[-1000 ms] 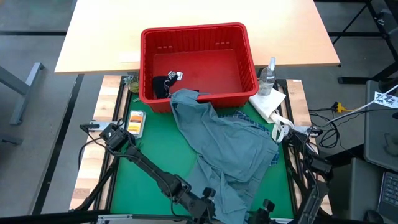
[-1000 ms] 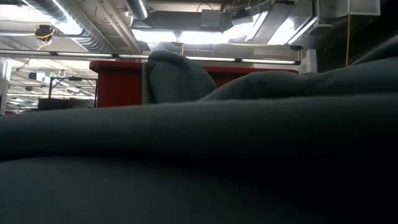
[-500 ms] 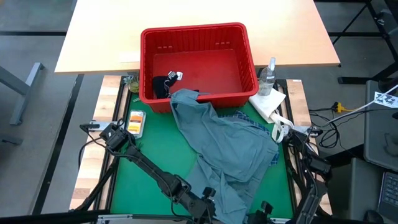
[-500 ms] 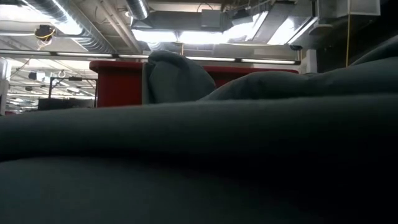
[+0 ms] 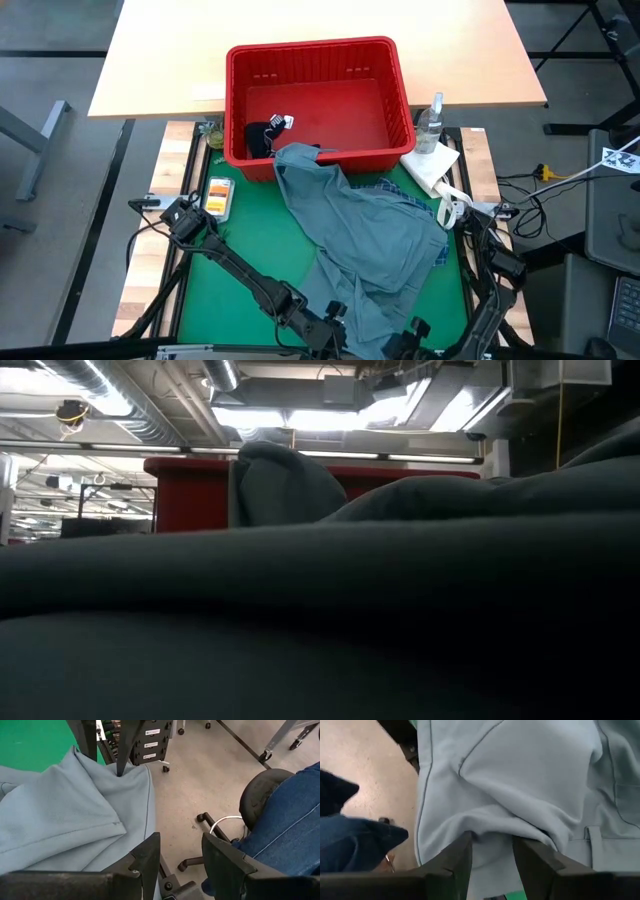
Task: Fold Laundry from Bin
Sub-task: Fold the blue pants on top of the blue shirt
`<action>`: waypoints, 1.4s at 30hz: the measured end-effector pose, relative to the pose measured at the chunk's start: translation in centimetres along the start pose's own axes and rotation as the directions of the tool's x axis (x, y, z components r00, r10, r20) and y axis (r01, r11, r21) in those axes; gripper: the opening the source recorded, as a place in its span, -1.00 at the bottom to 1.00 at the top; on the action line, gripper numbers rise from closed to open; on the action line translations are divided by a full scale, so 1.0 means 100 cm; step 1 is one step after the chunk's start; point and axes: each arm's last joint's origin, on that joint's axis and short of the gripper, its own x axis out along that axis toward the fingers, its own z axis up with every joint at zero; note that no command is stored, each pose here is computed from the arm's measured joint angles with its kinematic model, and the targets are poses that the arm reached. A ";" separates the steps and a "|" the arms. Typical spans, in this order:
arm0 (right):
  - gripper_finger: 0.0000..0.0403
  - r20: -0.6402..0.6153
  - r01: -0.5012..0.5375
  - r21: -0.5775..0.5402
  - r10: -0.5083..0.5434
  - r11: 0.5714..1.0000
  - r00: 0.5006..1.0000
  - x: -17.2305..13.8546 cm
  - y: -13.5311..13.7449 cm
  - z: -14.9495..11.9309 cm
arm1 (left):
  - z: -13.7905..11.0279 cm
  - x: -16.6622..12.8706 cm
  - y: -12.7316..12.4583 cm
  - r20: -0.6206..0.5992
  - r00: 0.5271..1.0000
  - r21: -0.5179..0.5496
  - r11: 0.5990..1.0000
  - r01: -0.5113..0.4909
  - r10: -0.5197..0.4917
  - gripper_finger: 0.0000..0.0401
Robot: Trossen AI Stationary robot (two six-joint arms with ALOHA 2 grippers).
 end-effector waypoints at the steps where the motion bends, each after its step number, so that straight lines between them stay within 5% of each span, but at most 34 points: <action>1: -0.33 -0.010 -0.001 -0.009 0.000 1.000 1.000 0.000 0.000 0.000 | 0.000 0.000 0.000 0.000 1.000 0.000 1.000 0.000 0.000 -0.31; 11: -0.96 -0.027 -0.002 -0.047 0.001 0.999 1.000 0.000 0.000 -0.001 | 0.000 0.000 0.000 0.000 1.000 0.000 1.000 0.000 0.000 -0.31; 30: -0.98 -0.078 -0.123 -0.065 0.117 0.990 0.990 -0.022 0.006 -0.035 | -0.002 0.000 0.001 -0.026 1.000 0.001 1.000 -0.006 0.006 -0.31; 42: -0.94 -0.133 -0.087 -0.137 0.069 0.987 0.989 -0.012 0.005 -0.021 | -0.002 0.000 0.001 -0.027 1.000 -0.010 1.000 -0.007 0.007 -0.31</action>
